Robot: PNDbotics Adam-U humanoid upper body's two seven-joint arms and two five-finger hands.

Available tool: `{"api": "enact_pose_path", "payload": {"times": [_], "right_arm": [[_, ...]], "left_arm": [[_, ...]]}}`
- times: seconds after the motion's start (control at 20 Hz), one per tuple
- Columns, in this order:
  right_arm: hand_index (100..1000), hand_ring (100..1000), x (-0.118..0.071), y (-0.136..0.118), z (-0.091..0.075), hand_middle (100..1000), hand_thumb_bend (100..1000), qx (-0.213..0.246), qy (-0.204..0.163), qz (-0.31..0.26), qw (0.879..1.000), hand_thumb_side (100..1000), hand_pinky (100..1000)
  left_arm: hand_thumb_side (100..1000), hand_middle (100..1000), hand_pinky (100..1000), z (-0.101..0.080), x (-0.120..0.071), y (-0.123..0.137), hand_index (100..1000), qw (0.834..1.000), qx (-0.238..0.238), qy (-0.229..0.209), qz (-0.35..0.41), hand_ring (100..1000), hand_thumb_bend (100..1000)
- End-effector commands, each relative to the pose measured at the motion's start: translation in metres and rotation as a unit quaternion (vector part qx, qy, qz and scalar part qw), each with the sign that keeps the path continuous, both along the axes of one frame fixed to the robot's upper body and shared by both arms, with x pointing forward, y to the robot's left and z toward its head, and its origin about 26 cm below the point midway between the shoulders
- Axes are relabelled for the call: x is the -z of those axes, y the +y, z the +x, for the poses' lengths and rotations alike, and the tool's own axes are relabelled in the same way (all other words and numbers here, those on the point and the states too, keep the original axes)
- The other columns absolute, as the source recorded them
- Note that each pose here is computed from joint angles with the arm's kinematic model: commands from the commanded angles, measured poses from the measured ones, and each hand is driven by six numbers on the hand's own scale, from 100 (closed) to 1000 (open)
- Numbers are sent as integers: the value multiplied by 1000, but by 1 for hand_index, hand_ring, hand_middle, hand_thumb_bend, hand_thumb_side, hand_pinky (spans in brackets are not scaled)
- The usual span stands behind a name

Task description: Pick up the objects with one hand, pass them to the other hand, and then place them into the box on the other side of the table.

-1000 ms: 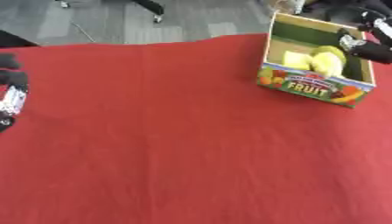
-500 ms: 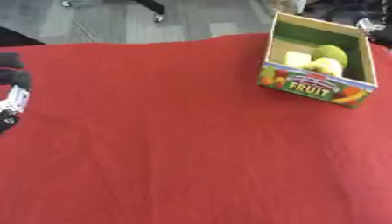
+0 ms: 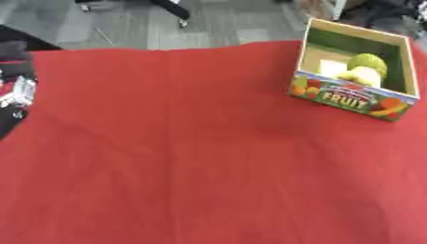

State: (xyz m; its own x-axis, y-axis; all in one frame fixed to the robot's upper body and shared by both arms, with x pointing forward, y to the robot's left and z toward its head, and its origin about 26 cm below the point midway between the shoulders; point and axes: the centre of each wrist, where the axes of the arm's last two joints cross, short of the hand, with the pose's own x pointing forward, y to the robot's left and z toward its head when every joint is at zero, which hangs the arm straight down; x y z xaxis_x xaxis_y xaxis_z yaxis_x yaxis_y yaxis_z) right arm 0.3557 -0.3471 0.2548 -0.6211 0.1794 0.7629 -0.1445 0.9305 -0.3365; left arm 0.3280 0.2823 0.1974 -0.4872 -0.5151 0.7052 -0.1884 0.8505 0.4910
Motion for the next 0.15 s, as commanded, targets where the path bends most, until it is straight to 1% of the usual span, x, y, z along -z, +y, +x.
{"api": "enact_pose_path", "payload": {"times": [0.05,0.15], "right_arm": [[1000,1000,-1,0,-5,1000,100,-32,-1,16,999,680,996],[1000,1000,8,-1,-5,1000,100,-42,11,24,999,686,1000]], "left_arm": [[724,783,833,0,-1,4,902,1000,-2,2,-20,772,100],[772,785,836,1,4,5,907,999,-1,16,-42,772,100]]}}
